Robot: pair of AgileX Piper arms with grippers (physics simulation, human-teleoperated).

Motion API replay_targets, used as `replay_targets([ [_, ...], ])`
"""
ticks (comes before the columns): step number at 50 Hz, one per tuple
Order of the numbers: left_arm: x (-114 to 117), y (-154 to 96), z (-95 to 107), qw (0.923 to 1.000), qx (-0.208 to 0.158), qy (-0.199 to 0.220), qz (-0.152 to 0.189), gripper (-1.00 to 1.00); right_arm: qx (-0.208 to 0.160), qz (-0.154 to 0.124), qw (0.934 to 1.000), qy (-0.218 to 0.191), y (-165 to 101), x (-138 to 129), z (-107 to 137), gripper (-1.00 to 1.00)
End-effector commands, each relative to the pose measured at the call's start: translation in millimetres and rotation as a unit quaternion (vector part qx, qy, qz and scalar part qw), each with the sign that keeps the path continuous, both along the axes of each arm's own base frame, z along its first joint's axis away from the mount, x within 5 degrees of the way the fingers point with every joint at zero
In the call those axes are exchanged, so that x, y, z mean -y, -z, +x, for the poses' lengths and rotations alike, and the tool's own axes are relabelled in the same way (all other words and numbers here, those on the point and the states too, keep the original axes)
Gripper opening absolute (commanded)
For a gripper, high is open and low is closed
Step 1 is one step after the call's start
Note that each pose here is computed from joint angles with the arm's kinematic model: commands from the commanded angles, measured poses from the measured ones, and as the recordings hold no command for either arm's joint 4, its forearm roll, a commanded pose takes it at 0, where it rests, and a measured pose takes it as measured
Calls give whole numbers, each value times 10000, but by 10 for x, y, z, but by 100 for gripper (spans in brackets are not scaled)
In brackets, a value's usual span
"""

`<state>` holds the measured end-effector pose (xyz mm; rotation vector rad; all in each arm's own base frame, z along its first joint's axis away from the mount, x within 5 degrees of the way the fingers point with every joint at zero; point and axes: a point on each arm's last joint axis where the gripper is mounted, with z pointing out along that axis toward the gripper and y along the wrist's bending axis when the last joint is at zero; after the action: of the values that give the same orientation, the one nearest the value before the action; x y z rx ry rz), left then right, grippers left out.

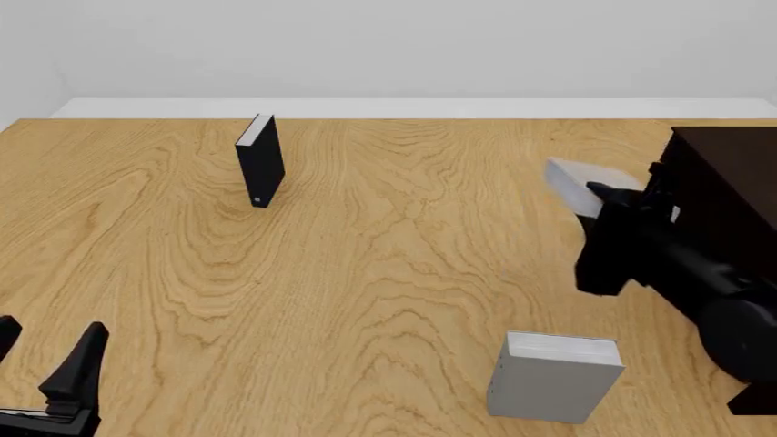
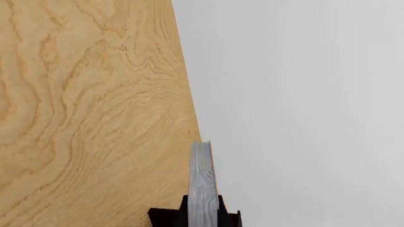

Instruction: Pick up the book on the right and place it on the cabinet shelf.

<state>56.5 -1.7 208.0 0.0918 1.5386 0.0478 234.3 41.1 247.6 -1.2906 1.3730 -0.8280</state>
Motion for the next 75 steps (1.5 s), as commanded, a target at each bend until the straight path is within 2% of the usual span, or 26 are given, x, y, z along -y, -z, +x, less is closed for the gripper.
replay_targets([
  [1,-1,-4,-1,10000,20,-5,5,100,444,-52,9990,97,-5,86,-58,-100],
  [7,0,-4,-1,10000,25,-1,0,100,483,-53,9987,160,53,120,-90,-100],
  [9,1,-7,-1,10000,37,6,-2,100,550,-191,9982,157,114,133,-113,-100],
  [11,2,-6,-1,10000,36,18,11,100,543,-97,9982,230,90,160,-125,-100],
  [13,0,-9,-1,10000,50,1,-8,100,627,-114,9977,222,88,160,-146,-100],
  [48,5,-22,0,9999,113,49,-11,100,677,-155,9961,550,321,323,-479,-100],
  [57,5,-19,-1,9999,101,44,-9,100,641,-184,9957,642,361,359,-481,-100],
  [59,4,-20,-1,9999,106,35,-4,100,630,-250,9955,657,386,369,-476,-100],
  [60,3,-19,-1,9999,104,29,-8,100,621,-373,9948,719,431,400,-478,-100],
  [75,6,-20,-1,9999,107,51,-7,100,546,-374,9939,883,474,462,-477,-100],
])
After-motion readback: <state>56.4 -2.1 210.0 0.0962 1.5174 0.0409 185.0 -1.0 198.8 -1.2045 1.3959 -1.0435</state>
